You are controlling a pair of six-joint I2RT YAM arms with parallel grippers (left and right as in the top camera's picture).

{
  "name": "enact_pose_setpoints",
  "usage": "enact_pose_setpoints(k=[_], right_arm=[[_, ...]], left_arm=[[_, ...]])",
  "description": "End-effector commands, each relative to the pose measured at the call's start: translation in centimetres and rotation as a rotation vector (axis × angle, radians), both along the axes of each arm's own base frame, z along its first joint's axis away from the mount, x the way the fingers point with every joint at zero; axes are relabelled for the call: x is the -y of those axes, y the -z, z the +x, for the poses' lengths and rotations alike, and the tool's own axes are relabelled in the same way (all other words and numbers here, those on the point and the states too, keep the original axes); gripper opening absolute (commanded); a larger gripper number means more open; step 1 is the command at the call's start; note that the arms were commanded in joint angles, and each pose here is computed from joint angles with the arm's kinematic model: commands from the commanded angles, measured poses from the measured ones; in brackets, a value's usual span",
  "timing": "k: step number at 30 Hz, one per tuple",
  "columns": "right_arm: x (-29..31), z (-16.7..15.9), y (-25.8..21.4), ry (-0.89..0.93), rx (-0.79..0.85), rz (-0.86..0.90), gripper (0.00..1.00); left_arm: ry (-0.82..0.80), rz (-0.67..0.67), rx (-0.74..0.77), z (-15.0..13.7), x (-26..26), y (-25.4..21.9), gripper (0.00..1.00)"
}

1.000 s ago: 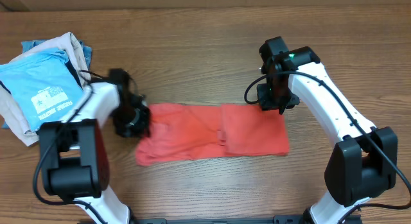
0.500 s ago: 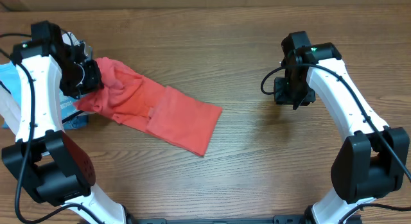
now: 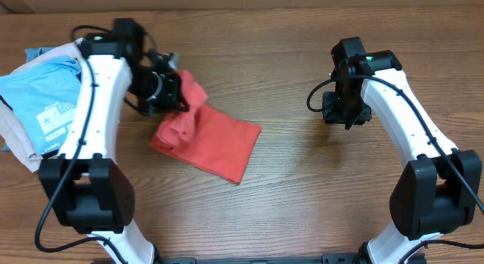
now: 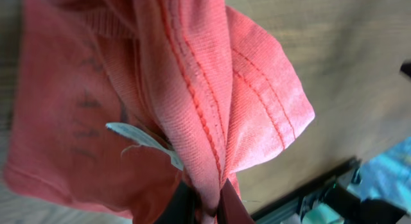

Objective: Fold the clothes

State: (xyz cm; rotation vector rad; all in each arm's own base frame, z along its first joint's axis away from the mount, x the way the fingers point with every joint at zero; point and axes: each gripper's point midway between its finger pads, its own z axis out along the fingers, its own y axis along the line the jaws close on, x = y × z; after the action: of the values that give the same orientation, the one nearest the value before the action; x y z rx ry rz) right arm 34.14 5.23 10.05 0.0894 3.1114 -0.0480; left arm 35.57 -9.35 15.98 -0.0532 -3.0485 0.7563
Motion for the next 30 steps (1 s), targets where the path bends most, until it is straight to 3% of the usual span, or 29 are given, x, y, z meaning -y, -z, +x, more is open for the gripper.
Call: enact_pose_setpoints(k=[1,15,20,30], right_arm=[[0.0,0.8,-0.9,0.005,0.037,0.003,0.41],[0.0,0.6,-0.9,0.005,0.028,0.003,0.41],[0.0,0.6,-0.9,0.005,0.028,0.003,0.41],[0.0,0.6,-0.9,0.005,0.029,0.002,0.41]], left_arm=[[0.015,0.095,-0.014,-0.7,1.2,-0.1,0.05],[0.145,0.245,-0.001,-3.0,6.5,1.0,0.07],[0.109,0.246,-0.020,-3.3,7.6,2.1,0.07],[0.149,0.268,-0.078,-5.5,8.5,4.1,0.30]])
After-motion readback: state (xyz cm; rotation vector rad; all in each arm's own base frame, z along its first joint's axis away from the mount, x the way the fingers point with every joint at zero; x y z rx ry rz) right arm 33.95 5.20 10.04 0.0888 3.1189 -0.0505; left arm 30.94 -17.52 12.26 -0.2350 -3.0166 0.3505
